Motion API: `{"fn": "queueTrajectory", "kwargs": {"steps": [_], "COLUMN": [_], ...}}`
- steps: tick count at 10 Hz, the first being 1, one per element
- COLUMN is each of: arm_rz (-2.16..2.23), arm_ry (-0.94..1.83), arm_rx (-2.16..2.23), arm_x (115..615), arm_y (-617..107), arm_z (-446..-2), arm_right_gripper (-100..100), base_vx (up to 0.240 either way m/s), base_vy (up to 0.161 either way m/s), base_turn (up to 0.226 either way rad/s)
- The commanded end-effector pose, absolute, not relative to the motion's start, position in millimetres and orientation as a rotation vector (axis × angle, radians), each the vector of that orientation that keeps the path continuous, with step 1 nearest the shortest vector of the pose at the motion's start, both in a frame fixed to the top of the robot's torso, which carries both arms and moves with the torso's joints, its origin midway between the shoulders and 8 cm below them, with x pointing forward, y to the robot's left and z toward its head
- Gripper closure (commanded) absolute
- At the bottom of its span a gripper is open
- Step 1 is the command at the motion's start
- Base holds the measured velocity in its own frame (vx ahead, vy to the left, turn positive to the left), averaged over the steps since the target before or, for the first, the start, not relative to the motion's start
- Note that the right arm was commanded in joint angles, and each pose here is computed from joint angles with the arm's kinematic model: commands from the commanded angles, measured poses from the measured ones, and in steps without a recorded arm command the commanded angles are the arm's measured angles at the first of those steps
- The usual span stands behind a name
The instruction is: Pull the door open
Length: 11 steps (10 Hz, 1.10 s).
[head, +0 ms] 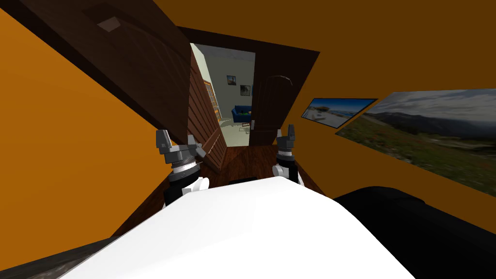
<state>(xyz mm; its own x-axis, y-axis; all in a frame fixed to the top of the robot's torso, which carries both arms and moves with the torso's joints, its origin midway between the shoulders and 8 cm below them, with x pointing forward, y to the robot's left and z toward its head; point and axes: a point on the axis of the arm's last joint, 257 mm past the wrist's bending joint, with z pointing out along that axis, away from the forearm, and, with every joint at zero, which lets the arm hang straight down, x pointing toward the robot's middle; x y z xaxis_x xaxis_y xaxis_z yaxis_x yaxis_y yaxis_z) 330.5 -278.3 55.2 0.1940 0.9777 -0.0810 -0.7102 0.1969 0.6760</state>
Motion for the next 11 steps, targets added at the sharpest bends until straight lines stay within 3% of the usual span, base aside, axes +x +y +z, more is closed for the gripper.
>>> {"fn": "queueTrajectory", "kwargs": {"steps": [1,11], "arm_rz": [1.281,1.303], "arm_ry": [0.588,0.690], "arm_rx": [0.579,0.669], "arm_x": [339.0,397.4], "arm_y": [-278.5,-281.3], "arm_z": [46.5,-15.9], "arm_right_gripper": [-100,-100], "base_vx": [0.047,0.097], "base_vy": [-0.007,-0.006], "base_turn": [0.008,0.012]}}
